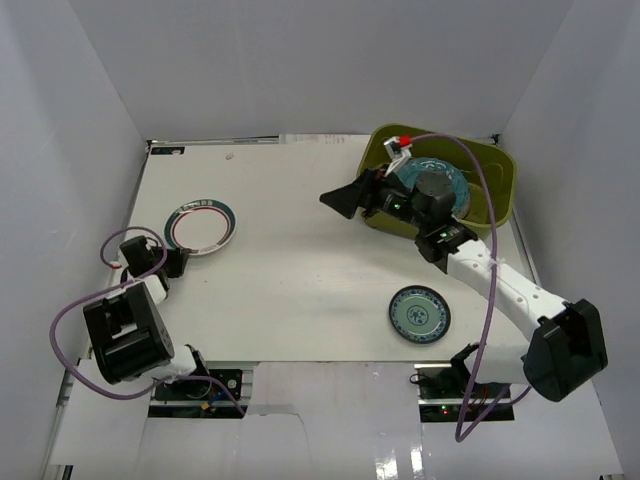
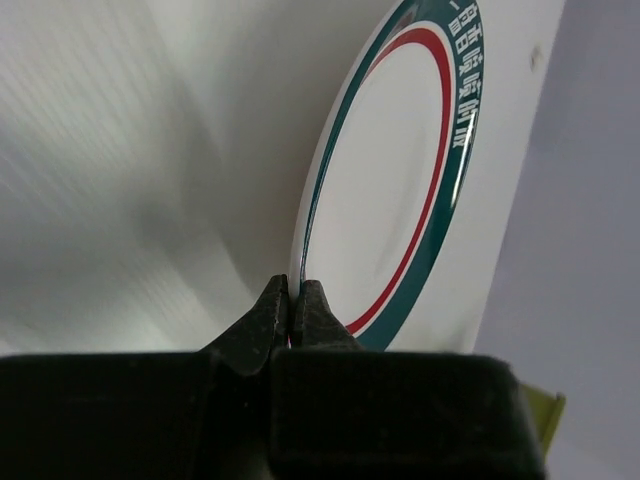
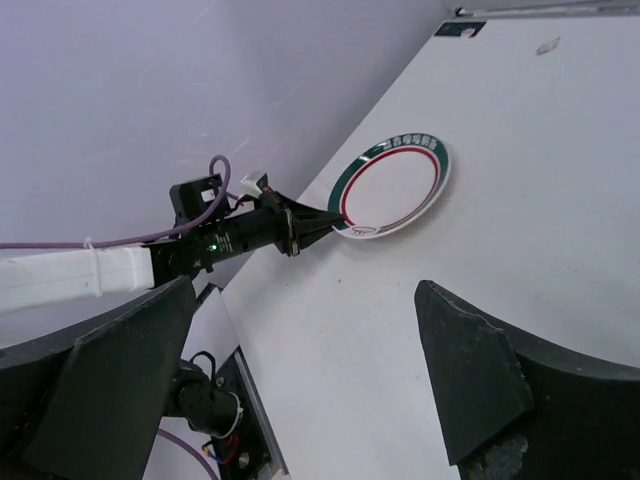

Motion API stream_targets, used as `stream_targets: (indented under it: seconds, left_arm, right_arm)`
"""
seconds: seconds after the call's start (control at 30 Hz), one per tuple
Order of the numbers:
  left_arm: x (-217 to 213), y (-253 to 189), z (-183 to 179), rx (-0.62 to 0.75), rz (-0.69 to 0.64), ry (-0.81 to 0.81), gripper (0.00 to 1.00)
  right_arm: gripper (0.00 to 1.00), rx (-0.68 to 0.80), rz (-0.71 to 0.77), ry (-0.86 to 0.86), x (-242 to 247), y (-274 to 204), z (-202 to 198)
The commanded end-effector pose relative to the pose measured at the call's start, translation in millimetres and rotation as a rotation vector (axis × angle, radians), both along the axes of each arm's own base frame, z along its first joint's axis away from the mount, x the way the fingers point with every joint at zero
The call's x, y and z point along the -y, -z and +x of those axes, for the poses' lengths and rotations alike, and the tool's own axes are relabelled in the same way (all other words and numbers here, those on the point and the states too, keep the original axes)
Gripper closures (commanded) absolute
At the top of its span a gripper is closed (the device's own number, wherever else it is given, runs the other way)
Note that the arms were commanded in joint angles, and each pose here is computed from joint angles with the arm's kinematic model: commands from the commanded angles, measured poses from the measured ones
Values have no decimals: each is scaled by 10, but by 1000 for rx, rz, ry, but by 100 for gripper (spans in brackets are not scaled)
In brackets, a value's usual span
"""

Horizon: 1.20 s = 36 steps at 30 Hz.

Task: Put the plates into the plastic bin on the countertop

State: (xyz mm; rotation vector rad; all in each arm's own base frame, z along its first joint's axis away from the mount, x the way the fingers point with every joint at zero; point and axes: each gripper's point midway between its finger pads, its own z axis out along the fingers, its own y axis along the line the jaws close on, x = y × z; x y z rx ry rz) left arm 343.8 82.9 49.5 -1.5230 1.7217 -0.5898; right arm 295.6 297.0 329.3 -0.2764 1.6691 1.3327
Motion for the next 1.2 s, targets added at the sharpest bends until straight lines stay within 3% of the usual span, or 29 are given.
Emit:
stream_targets:
  seconds: [0.0, 0.23, 0.47, 0.53, 0.67, 0.73, 0.83, 0.87, 1.0, 1.17]
  left_arm:
    - [634, -671, 138, 261, -81, 269, 100]
    - [1548, -1375, -102, 473, -105, 647, 100]
    - [1907, -1615, -305, 553, -93, 812, 100]
    - [1967, -1620, -336, 558, -102, 847, 100]
    - [2101, -1694, -414, 594, -115, 918, 100]
    - [2165, -1708, -446, 593, -115, 955, 100]
    - [2222, -1739, -434, 586, -85, 988, 79]
    - [2280, -1730, -458, 585, -77, 1012, 61]
    - [2623, -1606, -625, 553, -96, 1095, 34]
    - [3281, -1328, -867, 485, -61, 1204, 26]
  right_arm:
    - [2, 47, -18, -1, -307, -77, 27]
    - [6, -43, -180, 8, -586, 461, 234]
    - [3, -77, -309, 63, -523, 780, 379]
    - [14, -82, -312, 52, -569, 797, 401]
    - [21, -101, -306, 33, -638, 829, 444]
    - [50, -110, -311, 29, -650, 859, 474]
    - [87, -93, -303, 86, -536, 759, 561]
    - [90, -83, -299, 123, -416, 700, 653]
    - [92, -28, -237, 251, 190, 240, 948]
    - [92, -55, -209, 531, 1540, 126, 1405]
